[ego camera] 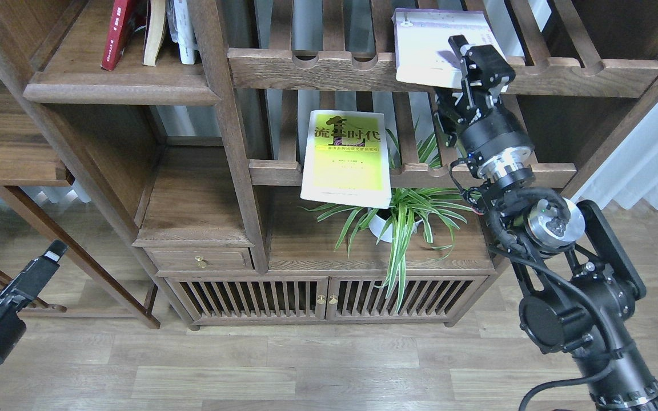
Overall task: Organize books on shelf
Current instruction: 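Grasp the white book's near edge with the right gripper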
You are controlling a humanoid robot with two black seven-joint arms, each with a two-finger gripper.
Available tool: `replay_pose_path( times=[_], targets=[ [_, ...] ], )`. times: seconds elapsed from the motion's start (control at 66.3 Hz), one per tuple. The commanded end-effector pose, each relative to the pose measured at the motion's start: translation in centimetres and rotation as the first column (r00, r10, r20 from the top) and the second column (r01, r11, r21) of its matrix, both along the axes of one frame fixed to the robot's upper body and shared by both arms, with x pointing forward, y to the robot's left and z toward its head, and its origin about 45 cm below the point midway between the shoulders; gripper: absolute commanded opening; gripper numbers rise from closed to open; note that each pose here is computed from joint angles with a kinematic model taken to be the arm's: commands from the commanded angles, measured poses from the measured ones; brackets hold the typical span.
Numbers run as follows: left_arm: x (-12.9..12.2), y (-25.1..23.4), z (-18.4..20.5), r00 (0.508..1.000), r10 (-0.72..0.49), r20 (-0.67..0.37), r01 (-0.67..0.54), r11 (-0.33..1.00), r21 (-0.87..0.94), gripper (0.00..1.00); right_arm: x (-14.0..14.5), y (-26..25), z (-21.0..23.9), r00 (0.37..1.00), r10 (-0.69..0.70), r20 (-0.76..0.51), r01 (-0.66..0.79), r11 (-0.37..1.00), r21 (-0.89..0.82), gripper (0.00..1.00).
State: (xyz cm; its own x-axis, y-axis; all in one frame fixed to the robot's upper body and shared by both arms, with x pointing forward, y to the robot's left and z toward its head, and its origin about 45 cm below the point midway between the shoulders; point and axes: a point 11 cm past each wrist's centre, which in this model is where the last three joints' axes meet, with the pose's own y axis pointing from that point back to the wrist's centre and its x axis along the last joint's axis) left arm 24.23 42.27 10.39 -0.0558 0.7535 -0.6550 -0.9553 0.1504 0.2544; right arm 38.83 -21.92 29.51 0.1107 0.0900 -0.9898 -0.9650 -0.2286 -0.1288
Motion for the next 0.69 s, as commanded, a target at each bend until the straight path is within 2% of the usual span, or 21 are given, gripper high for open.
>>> replay_pose_path(
  times=[0.0,0.015,0.06,0.241,0.392,0.528,0.678],
  targets=[
    [0.1,0.0,0.1,1.000,0.000,0.003,0.000,1.000,0.000,1.00,0.0,0.3,0.1,1.000,0.006,-0.001,-0.006,1.000,0.013,0.21],
    [0.1,0.0,0.1,1.000,0.000,0.003,0.000,1.000,0.000,1.00,0.0,0.3,0.1,1.000,0.008,0.000,-0.008,1.000,0.013,0.15],
    [0.1,0.0,0.3,1.000,-0.002,0.008,0.002,1.000,0.001,1.00,0.0,0.3,0.1,1.000,0.007,0.000,-0.007,1.000,0.020,0.04],
    [-0.1,0.4,0.3,1.000,0.008,0.007,-0.008,1.000,0.004,1.00,0.1,-0.2,0.7,1.000,0.003,0.006,-0.004,0.998,0.056,0.05],
    [-0.5,0.6,-0.1,1.000,0.016,-0.005,-0.016,1.000,0.008,1.00,-0.1,-2.7,2.8,0.997,-0.062,0.054,0.054,0.989,0.135,0.05],
    [-0.5,0.7,0.0,1.000,0.020,-0.004,-0.020,1.000,0.007,1.00,-0.5,-7.4,3.7,0.979,-0.183,0.087,0.163,0.966,0.201,0.05],
    [-0.6,0.8,-0.2,1.000,0.023,-0.010,-0.023,1.000,0.006,1.00,-2.4,-13.8,2.6,0.948,-0.314,0.051,0.291,0.921,0.260,0.05]
  ],
)
